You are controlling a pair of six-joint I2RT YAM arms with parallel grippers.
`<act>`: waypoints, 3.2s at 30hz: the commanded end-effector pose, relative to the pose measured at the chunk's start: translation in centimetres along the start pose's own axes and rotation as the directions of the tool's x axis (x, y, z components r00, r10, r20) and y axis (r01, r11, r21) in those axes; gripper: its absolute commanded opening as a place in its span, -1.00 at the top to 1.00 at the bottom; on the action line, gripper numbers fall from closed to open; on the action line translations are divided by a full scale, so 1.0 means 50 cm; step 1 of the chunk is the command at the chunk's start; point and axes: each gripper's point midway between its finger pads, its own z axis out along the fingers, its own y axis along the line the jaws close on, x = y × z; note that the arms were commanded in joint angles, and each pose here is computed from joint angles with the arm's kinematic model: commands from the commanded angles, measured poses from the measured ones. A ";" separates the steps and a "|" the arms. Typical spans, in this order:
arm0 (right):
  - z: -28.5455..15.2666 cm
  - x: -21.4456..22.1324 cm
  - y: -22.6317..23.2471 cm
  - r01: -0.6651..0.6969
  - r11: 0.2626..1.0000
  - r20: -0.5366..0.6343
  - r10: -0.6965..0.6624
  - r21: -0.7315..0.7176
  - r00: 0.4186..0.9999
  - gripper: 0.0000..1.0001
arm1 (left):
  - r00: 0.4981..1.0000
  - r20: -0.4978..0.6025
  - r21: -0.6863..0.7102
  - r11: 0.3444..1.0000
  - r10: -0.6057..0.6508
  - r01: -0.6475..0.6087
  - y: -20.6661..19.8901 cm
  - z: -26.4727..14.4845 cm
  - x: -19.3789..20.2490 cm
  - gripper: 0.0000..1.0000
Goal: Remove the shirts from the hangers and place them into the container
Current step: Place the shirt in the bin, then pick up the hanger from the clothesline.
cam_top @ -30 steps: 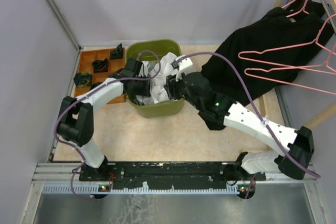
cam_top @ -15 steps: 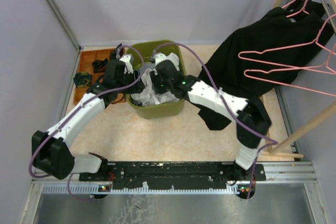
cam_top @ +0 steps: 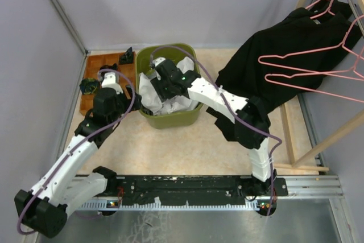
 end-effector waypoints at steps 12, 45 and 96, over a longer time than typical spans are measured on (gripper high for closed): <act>-0.260 -0.203 -0.151 -0.103 0.950 0.422 -0.032 0.294 0.906 -0.60 | 0.983 0.160 -0.047 0.994 -0.094 0.102 0.068 -0.045 0.036 -0.83; -0.606 -0.232 -0.265 -0.369 0.845 0.749 -0.055 0.387 0.660 -0.89 | 0.986 0.136 -0.027 0.995 0.100 -0.098 0.068 -0.100 0.015 -0.98; -0.419 0.338 -0.029 -0.052 0.926 0.559 0.270 -0.374 0.784 -0.79 | 0.769 0.600 0.794 0.282 -0.222 -0.538 -0.908 0.094 -0.259 -0.62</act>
